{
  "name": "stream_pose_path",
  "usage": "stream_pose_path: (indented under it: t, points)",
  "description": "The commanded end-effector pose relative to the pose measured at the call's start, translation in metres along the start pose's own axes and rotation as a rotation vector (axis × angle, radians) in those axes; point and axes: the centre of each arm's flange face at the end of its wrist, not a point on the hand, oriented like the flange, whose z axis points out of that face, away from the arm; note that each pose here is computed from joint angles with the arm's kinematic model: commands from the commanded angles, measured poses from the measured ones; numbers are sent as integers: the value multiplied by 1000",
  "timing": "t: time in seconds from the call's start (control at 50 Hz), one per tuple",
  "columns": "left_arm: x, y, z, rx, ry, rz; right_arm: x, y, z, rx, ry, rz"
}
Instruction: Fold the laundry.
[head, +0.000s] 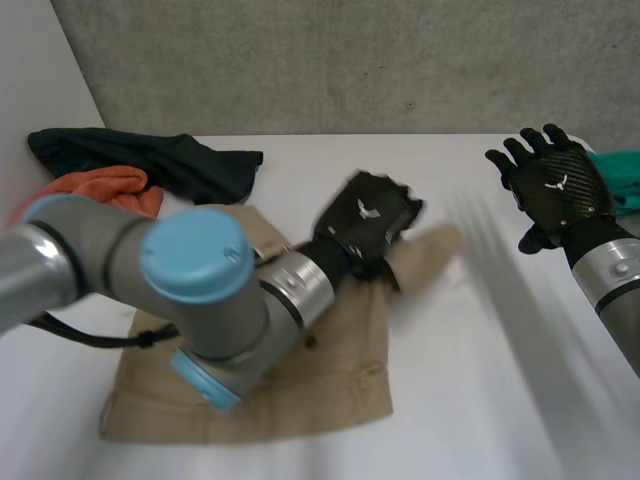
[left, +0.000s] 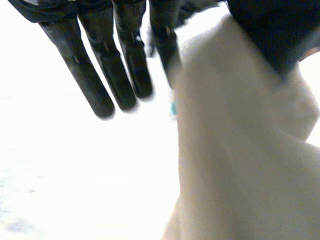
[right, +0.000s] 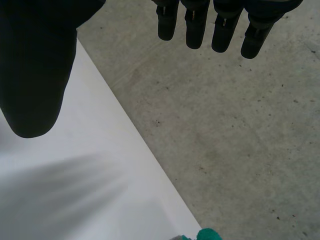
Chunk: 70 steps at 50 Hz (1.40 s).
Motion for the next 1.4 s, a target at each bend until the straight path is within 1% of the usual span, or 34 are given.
stream_pose_path:
  t: [0.02, 0.08, 0.1, 0.12, 0.18, 0.22, 0.24, 0.34, 0.38, 0.4, 0.48, 0.54, 0.58, 0.64, 0.68, 0.7, 0.74, 0.76, 0.8, 0.82, 0.9, 1.02, 1.1, 1.16, 1.24, 1.3, 1.32, 1.38, 1.4]
  points:
    - [9, -11, -9, -39, 16, 1, -5, 2, -3, -42, -38, 22]
    - [-17, -31, -20, -40, -58, 8, -8, 2, -7, -96, -75, 49]
    - [-37, -40, -30, -50, -120, 13, -8, 2, -8, -112, -86, 56]
    - [-45, -43, -35, -58, -147, 13, -8, 1, -9, -127, -96, 65]
    - [-67, -52, -56, -87, -236, 13, -12, -1, -17, -207, -154, 115]
    - [-74, -55, -67, -105, -274, 16, -16, -4, -22, -247, -188, 148]
    - [-77, -54, -73, -120, -295, 14, -23, -9, -27, -280, -237, 185]
    - [-101, -29, -115, -259, -424, -3, -43, -19, -44, -374, -350, 301]
    - [-104, -21, -125, -295, -443, -10, -47, -18, -45, -380, -360, 329]
    - [-106, -17, -130, -316, -452, -14, -54, -16, -44, -380, -370, 358]
    - [-118, 11, -148, -420, -494, -38, -81, -4, -35, -352, -393, 397]
    - [-124, 29, -150, -473, -502, -48, -93, 3, -25, -305, -388, 383]
    - [-129, 49, -150, -527, -492, -57, -97, 9, -18, -290, -372, 373]
    - [-134, 62, -149, -560, -475, -51, -94, 17, 6, -226, -290, 309]
    - [-136, 61, -148, -553, -476, -47, -89, 18, 22, -184, -239, 261]
    - [-137, 59, -148, -546, -479, -44, -79, 18, 41, -147, -170, 200]
    - [-137, 52, -146, -524, -482, -36, -71, 17, 58, -120, -110, 142]
    - [-138, 48, -145, -509, -485, -29, -60, 16, 76, -93, -55, 76]
    - [-140, 35, -144, -471, -495, -11, -52, 13, 92, -64, -11, 20]
    - [-140, 31, -144, -459, -496, -5, -44, 4, 104, -21, 16, -28]
    - [-136, 18, -144, -420, -494, 13, -43, 5, 135, 91, 14, -99]
    - [-118, 14, -140, -409, -441, 15, -51, 12, 169, 276, -12, -87]
    - [-112, 14, -139, -411, -425, 12, -59, 29, 184, 311, -3, -70]
    - [-110, 15, -139, -414, -420, 10, -64, 36, 188, 309, -5, -66]
    - [-104, 13, -137, -406, -396, 13, -64, 44, 182, 254, -6, -48]
    - [-104, 14, -135, -405, -391, 16, -49, 27, 168, 202, 24, -32]
    - [-104, 14, -134, -404, -389, 16, -38, 16, 160, 187, 41, -21]
    - [-104, 16, -133, -409, -384, 19, -21, 1, 144, 158, 48, 4]
    - [-104, 16, -133, -409, -382, 19, -9, -11, 131, 138, 51, 19]
